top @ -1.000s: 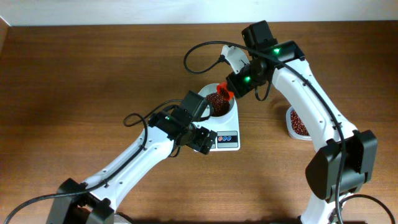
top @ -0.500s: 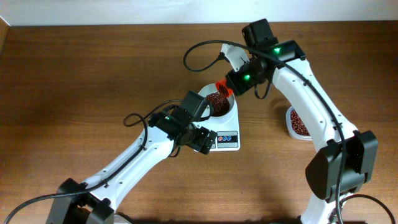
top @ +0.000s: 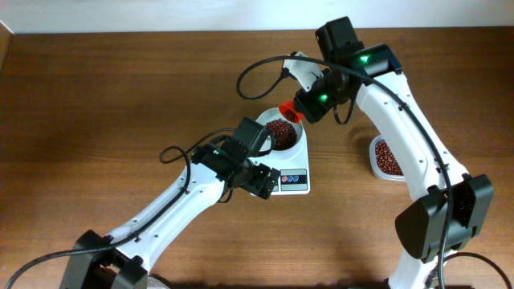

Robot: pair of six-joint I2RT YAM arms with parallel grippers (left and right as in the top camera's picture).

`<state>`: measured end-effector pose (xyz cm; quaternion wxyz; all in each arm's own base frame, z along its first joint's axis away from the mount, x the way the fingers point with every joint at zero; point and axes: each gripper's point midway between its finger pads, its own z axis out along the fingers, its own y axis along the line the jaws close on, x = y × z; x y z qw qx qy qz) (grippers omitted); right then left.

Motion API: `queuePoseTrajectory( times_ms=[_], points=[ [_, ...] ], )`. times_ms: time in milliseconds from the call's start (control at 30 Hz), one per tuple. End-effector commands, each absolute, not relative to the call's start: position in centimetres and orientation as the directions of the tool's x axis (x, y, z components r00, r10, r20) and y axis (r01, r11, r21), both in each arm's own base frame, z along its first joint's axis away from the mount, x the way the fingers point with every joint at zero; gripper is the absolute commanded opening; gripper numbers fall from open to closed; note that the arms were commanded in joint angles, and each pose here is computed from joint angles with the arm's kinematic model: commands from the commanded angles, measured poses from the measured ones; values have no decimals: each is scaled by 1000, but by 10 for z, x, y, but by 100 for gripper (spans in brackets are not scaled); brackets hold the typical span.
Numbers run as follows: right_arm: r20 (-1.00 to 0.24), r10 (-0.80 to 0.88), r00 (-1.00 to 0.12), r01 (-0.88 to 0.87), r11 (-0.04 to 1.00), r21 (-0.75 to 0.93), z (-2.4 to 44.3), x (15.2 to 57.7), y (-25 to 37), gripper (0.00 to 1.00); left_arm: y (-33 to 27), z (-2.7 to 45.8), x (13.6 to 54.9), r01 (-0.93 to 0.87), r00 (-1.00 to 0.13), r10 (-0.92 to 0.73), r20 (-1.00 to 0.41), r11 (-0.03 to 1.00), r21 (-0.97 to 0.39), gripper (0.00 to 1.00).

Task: Scoop item into bowl and weigh 50g on scale
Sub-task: 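Tilt the scoop to pour beans into the white bowl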

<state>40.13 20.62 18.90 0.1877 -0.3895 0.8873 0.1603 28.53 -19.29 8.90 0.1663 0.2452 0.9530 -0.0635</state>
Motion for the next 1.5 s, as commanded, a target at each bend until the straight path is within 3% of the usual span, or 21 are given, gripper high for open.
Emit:
queuePoseTrajectory(
  times_ms=[0,533,633,800,900,967,1133,1333,1367,1433,1467],
  points=[
    [-504,-628,-593,-770,625,128,209,399,212,4,-192,92,285,481,-824,438,-358,876,-35,99],
    [-500,-643,-580,-789,596,149,209,390,222,4,-192,92,285,481,-824,438,-358,876,-35,99],
    [-459,-693,-556,-789,613,31,203,396,216,4,-192,92,285,481,-825,438,-358,876,-35,99],
    [-444,-698,-562,-774,633,-17,202,401,211,4,-192,92,285,481,-824,438,-358,876,-35,99],
    [-440,-743,-505,-825,565,-6,201,391,220,4,-192,92,285,481,-824,438,-358,876,-35,99],
    [-444,-688,-574,-758,652,-30,202,402,215,4,-192,92,285,481,-824,438,-358,876,-35,99],
    [-458,-714,-530,-797,604,-17,203,398,222,4,-192,92,285,481,-824,439,-358,876,-35,99],
    [-480,-651,-588,-746,666,9,206,404,223,4,-192,92,285,481,-824,438,-358,876,-35,99],
    [-481,-692,-539,-791,612,5,206,399,227,4,-192,92,285,481,-824,438,-358,876,-35,99],
    [-478,-667,-571,-763,647,8,206,402,224,4,-192,92,285,481,-824,438,-358,876,-35,99],
    [-482,-686,-545,-788,616,16,206,398,228,4,-192,92,285,481,-824,438,-358,876,-35,99]
  ],
)
